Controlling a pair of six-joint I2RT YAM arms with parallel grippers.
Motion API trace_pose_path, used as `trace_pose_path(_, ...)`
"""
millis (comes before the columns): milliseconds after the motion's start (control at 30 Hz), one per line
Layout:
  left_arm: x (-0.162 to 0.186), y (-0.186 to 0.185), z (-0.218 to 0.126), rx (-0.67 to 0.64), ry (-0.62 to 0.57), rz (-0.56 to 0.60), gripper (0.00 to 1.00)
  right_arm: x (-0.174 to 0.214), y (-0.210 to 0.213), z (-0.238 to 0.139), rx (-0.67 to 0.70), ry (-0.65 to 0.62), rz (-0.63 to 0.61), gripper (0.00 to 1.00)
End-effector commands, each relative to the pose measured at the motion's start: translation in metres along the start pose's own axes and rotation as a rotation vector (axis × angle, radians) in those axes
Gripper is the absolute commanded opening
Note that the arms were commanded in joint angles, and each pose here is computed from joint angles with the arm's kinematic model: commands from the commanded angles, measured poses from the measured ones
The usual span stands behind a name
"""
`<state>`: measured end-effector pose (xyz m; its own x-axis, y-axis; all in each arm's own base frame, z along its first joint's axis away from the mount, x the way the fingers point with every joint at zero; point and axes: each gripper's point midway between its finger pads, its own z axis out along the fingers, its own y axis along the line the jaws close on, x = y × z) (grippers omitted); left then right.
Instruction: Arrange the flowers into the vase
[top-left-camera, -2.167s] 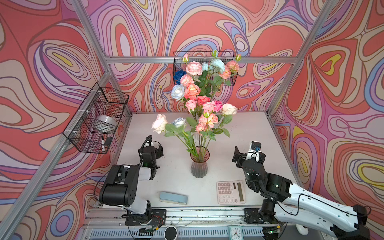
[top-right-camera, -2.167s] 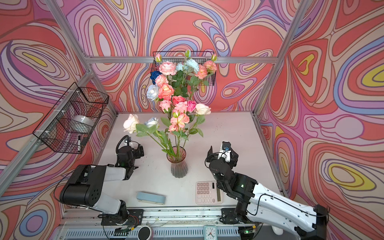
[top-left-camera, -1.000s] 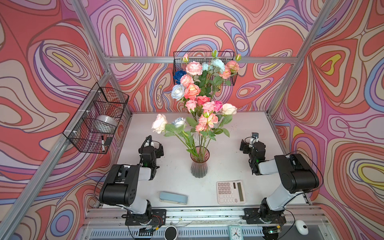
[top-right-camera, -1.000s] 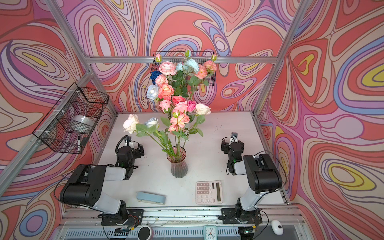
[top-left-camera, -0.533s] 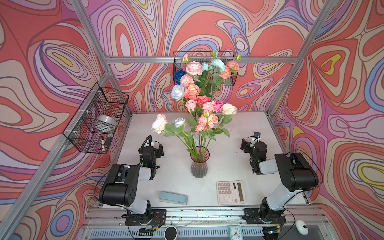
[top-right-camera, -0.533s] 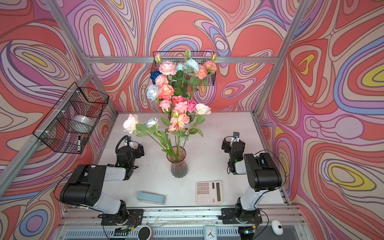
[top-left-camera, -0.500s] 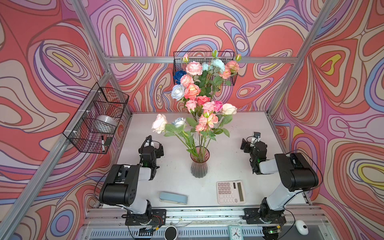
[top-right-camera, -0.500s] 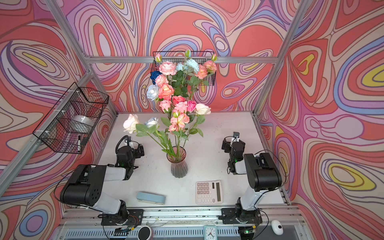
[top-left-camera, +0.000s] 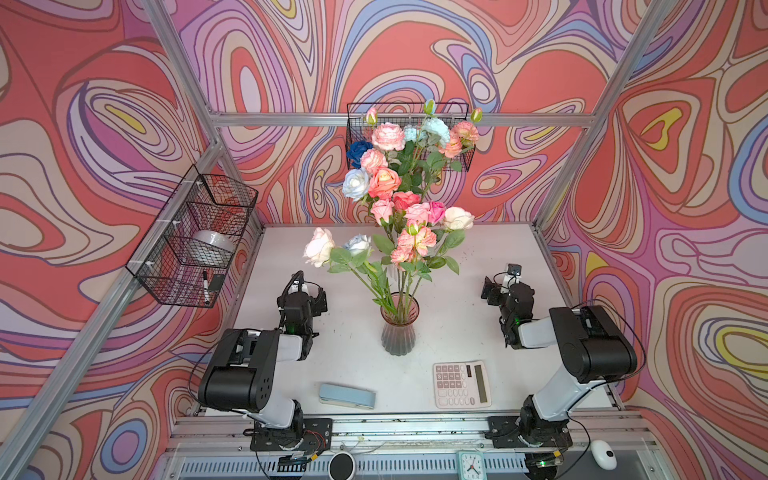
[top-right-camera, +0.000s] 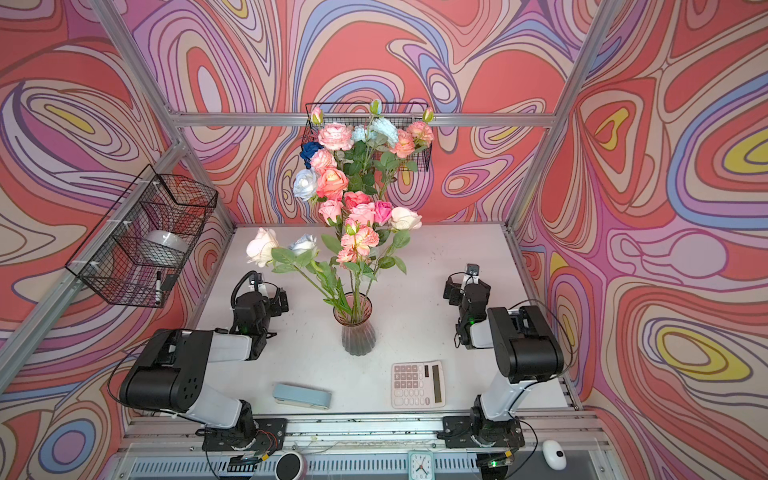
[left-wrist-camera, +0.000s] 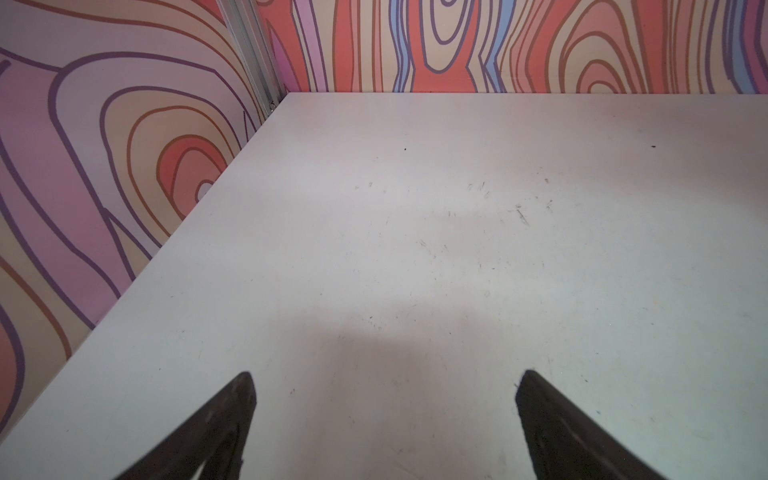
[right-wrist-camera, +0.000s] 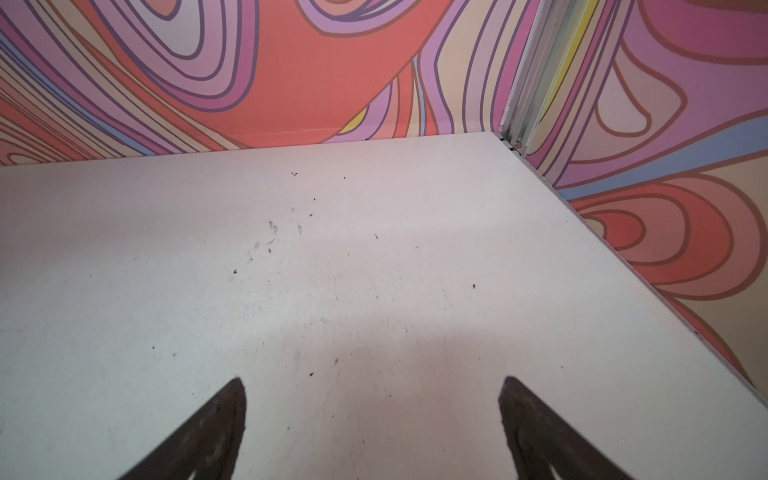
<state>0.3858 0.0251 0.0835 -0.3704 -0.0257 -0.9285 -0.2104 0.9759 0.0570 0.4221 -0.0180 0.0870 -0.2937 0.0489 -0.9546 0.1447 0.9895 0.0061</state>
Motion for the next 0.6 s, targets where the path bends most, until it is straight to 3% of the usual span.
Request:
trace_pose_path(0,-0.0075,0.0005,0.0009,0.002,-0.033,0.007,1.0,-0.0072,0.0004,0.0028,-0.004,-0.022,0.012,0.98)
trace_pose_path(567,-0.0082,0.0004,0.0008,0.002,-0.034,0.006,1.0,-0.0071,0.0003,0.0027,-0.003,-0.022,0.012,0.99)
